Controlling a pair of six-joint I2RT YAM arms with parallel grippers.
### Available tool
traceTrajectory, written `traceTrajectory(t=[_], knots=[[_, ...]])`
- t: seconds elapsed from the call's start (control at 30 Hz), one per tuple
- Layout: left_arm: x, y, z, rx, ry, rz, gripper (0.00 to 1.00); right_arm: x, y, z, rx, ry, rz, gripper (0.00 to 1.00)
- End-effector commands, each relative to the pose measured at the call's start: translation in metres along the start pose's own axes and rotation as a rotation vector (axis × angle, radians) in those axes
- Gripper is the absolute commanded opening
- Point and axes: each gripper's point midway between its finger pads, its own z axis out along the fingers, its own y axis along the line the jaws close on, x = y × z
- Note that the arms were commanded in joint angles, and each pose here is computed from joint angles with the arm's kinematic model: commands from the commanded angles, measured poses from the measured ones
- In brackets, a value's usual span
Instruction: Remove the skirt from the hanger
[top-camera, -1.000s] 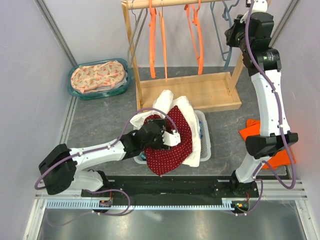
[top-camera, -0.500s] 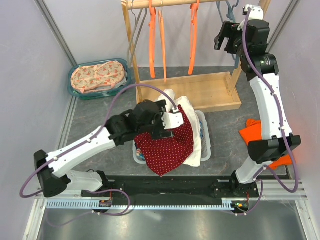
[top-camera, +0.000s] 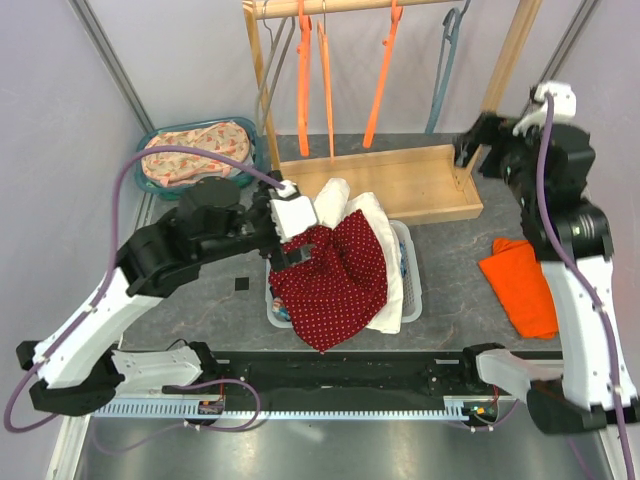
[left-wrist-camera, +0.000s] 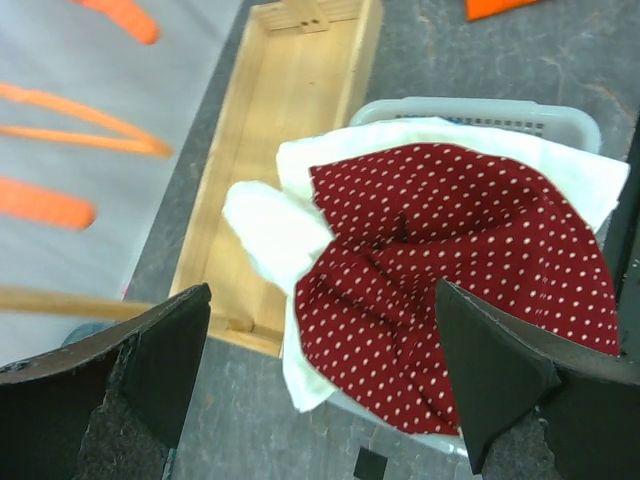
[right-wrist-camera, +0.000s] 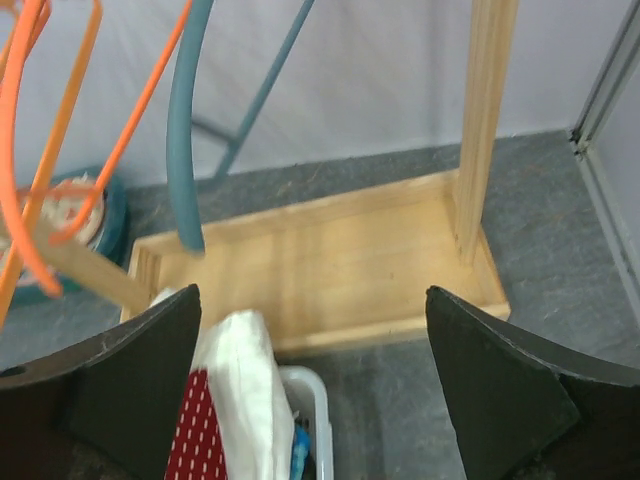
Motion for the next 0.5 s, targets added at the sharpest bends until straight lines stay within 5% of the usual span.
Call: traceTrajectory(t=[0.0, 0.47], knots=[[0.013, 0.009, -0.02, -0.044, 0.014, -0.069, 1.0, 0.062, 0.004, -0.043, -0.075, 0.133, -0.004, 0.98], [0.07, 0.013, -0.011, -0.07, 0.099, -0.205, 1.0, 0.11, 0.011, -0.07, -0.193, 0.199, -0.037, 0.98]])
